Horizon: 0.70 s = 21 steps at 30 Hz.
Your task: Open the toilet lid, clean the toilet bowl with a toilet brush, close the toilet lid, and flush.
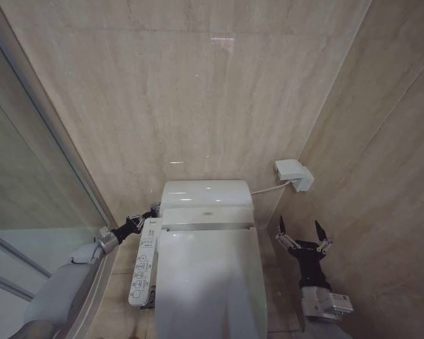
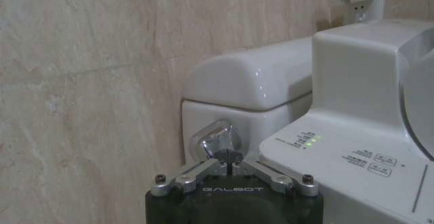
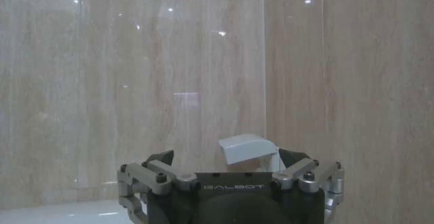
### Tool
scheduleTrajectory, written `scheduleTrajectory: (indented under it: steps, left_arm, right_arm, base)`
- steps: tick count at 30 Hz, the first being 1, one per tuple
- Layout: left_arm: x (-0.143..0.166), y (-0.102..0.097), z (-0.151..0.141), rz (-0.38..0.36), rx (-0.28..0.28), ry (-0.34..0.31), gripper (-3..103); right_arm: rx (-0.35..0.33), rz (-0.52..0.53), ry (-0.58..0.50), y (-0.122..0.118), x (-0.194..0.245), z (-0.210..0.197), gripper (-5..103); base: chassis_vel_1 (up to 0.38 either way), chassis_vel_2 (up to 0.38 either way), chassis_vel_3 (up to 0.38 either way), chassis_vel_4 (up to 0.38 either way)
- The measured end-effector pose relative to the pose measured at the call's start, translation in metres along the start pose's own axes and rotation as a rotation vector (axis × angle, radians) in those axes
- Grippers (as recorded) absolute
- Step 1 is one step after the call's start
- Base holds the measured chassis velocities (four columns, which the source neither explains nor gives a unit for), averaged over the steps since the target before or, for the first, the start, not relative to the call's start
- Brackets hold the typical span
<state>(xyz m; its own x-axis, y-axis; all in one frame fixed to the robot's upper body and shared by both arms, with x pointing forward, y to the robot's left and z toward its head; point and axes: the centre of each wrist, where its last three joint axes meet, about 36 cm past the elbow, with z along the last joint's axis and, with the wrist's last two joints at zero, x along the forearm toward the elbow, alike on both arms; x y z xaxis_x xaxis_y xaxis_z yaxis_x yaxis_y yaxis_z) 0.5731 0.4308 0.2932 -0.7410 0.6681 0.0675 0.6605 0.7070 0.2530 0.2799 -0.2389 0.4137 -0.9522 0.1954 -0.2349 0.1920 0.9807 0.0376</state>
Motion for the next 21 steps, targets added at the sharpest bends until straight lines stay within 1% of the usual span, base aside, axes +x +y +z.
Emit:
scheduleTrajectory:
  steps: [21]
  left_arm:
    - [0.0010,0.0003,-0.0028,0.008,-0.005,-0.003,0]
  right_arm:
    - [0.000,0.000,0.000,0.0000,0.0000,0.0000,100]
  base:
    - [0.000,0.000,0.000,0.000]
